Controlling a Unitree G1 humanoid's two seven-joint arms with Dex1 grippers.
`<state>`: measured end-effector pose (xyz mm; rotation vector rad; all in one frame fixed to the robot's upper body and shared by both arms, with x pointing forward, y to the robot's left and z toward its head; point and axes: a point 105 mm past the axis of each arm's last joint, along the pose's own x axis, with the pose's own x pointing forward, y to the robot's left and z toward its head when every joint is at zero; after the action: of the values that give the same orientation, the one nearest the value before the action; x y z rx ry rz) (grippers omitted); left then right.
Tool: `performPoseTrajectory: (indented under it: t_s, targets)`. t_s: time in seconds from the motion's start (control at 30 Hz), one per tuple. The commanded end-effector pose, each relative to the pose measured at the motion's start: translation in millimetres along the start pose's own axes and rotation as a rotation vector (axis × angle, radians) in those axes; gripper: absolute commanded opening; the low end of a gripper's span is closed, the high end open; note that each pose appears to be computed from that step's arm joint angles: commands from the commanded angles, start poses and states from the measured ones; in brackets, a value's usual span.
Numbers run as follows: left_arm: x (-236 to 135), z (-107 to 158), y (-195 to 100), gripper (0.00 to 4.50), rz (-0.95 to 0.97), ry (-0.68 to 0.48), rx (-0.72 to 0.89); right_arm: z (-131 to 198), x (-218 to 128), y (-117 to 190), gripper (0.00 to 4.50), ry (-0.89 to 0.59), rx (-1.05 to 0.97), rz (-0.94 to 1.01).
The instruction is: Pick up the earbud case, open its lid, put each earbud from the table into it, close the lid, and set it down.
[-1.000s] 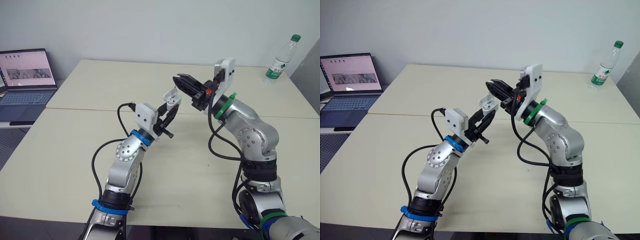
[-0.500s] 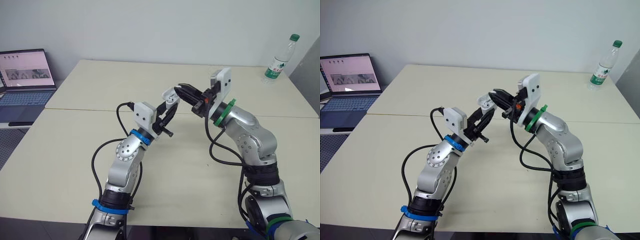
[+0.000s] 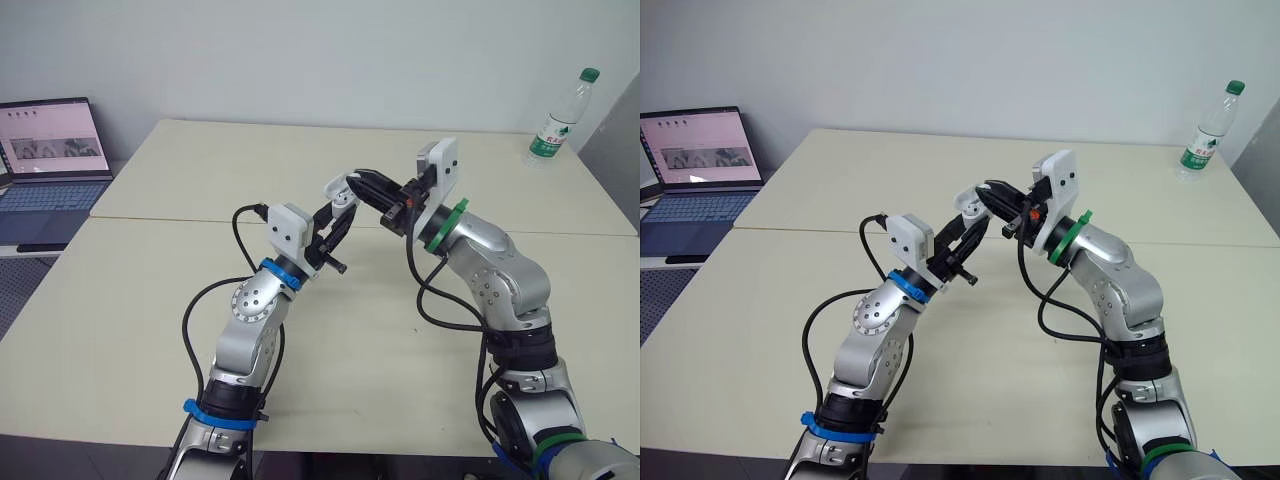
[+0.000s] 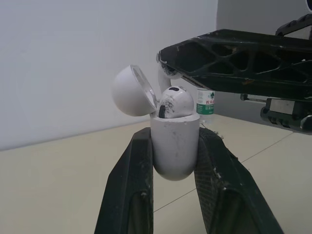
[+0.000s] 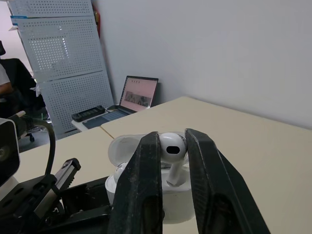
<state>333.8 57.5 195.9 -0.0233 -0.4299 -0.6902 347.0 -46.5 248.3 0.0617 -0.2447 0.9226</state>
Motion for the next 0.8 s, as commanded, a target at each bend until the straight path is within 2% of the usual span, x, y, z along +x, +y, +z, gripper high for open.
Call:
performPoseTrajectory:
  t_s: [0.03, 0.73, 0.8]
  targets:
    - [4, 22, -8, 0.75, -0.028, -0.087, 0.014, 18, 2, 1, 0.37, -0.049, -0.06, 0.001]
    - [4, 23, -7, 0.75, -0.023, -0.089, 0.014, 3, -7, 12, 0.37, -0.011, -0.077, 0.06]
    - [4, 23, -7, 0.75, -0.023, -0.088, 0.014, 3, -7, 12, 1.1, -0.014, -0.071, 0.061]
